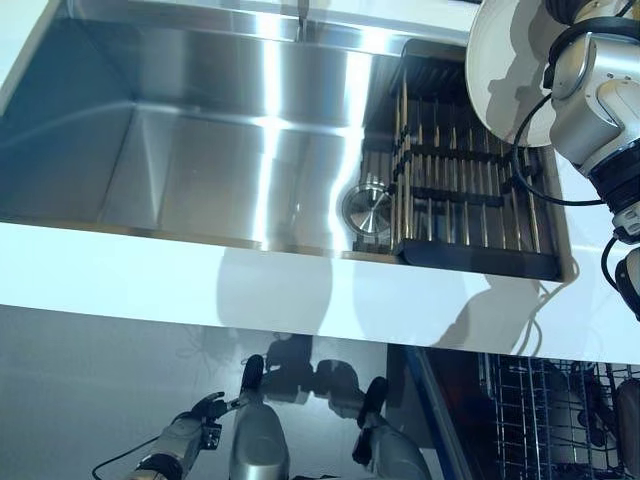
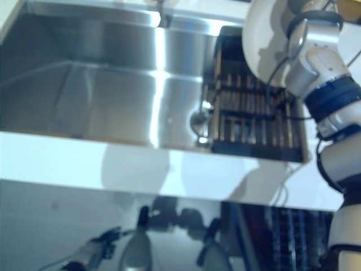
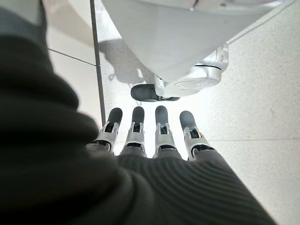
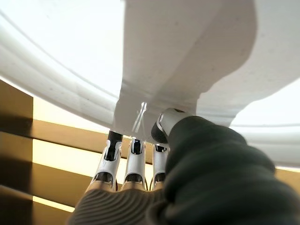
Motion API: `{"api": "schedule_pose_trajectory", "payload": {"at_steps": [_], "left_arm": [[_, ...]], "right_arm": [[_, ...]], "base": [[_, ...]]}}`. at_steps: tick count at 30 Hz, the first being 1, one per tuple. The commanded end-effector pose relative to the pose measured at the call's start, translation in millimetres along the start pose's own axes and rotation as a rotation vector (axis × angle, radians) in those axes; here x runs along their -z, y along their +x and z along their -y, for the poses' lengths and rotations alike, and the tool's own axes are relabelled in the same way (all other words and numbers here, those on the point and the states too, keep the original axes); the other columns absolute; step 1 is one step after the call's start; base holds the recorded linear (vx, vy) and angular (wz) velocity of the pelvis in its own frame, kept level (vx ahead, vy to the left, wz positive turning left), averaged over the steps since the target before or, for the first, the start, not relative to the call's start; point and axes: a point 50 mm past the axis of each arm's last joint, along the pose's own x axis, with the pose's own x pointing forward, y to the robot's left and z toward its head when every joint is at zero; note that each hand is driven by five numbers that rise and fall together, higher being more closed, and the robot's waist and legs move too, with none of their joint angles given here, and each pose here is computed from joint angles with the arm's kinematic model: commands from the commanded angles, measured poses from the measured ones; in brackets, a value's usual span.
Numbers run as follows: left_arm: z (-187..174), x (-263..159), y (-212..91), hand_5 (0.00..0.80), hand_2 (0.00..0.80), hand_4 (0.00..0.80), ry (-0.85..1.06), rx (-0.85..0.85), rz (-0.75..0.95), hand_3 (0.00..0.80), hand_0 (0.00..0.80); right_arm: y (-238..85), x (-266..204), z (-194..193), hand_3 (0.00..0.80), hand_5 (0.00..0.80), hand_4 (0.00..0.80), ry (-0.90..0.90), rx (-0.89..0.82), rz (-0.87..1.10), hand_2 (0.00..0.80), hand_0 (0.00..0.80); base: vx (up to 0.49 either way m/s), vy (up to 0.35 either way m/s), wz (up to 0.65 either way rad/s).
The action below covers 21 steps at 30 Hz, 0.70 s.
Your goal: Take plates into dishwasher
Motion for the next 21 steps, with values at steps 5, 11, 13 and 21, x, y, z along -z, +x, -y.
{"api": "schedule_pose_trajectory", "payload": {"at_steps": [5,11,13,21], "left_arm": [[-3.8,11.4,-1.4,0.000,0.000,0.000,0.073,0.002,-0.036,0.000,0.000],[-7.0,18.6,-3.2,0.000,0.000,0.000,0.119,0.005,-0.053,0.000,0.000],[-9.4,21.7,-3.9,0.000,0.000,0.000,0.133,0.006,-0.060,0.000,0.000],[-11.4,22.1,-4.4,0.000,0.000,0.000,0.172,0.034,-0.063,0.000,0.000]], "right_arm": [[16.5,4.5,41.9,0.800,0.800,0.800,-0.011,0.156,0.023,0.800,0.800],[12.4,25.4,26.4,0.800,0.800,0.800,0.011,0.046,-0.021,0.800,0.800],[10.6,36.3,18.8,0.800,0.800,0.800,0.016,-0.045,-0.054,0.800,0.800],[2.6,83.8,-5.4,0.800,0.800,0.800,0.006,-0.330,-0.171,0.800,0.800]], "base": [[0.006,-0.014,0.00],[0.047,-0.046,-0.01],[0.045,-0.036,-0.05],[0.045,-0.008,-0.22]]}}
